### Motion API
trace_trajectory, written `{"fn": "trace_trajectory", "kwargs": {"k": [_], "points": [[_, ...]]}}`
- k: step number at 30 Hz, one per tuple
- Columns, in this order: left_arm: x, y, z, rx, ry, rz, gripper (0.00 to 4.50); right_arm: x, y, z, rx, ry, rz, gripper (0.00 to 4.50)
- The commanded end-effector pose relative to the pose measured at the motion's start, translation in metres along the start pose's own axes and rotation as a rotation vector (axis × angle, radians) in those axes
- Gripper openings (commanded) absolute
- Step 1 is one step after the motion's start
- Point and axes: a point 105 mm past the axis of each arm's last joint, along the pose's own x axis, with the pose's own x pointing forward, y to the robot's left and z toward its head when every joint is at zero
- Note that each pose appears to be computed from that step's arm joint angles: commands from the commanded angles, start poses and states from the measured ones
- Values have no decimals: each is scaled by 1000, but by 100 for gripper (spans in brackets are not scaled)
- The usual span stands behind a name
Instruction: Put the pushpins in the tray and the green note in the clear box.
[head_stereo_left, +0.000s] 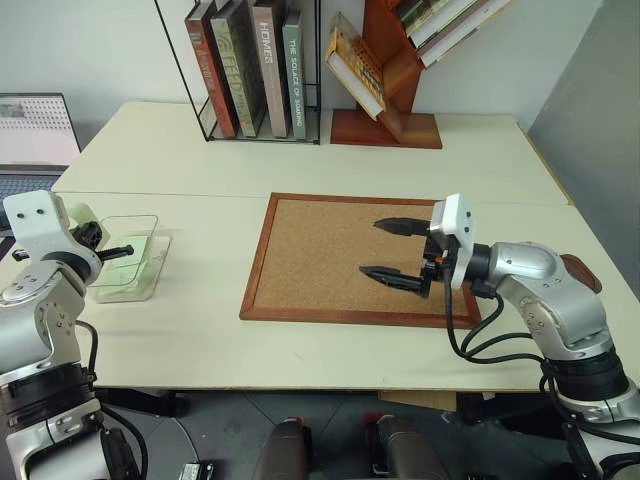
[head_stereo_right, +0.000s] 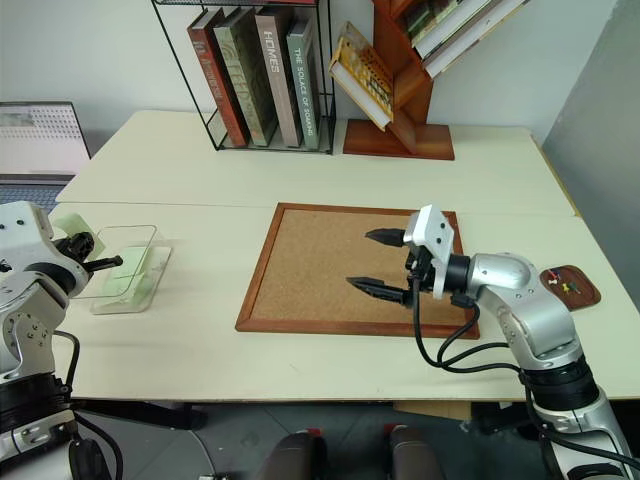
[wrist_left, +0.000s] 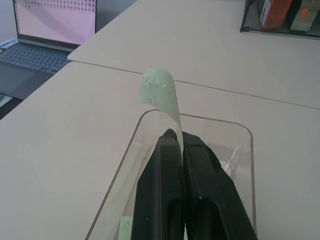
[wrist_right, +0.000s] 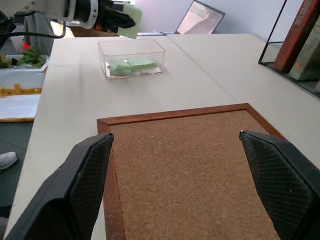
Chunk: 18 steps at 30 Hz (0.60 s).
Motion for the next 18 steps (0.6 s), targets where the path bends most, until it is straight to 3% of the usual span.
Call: {"fn": "trace_trajectory", "kwargs": {"k": [1,7,13,15,18], "points": [[0,-1,8,-1,-20,6,41,0,1,11,-62,-26,2,432],[0,-6,0,-4,6,4,166,-1,1,10,-63,-23,1,432],[0,-9,2,-9,6,-2,262,0,2,11,-65,-25,4,432],[-2,-15,7,-2,-21,-26,309,0,2,11,-66,-26,5,432],[-8,-28,24,73,-99,-80,338,-1,2,12,-67,-28,4,432]]}}
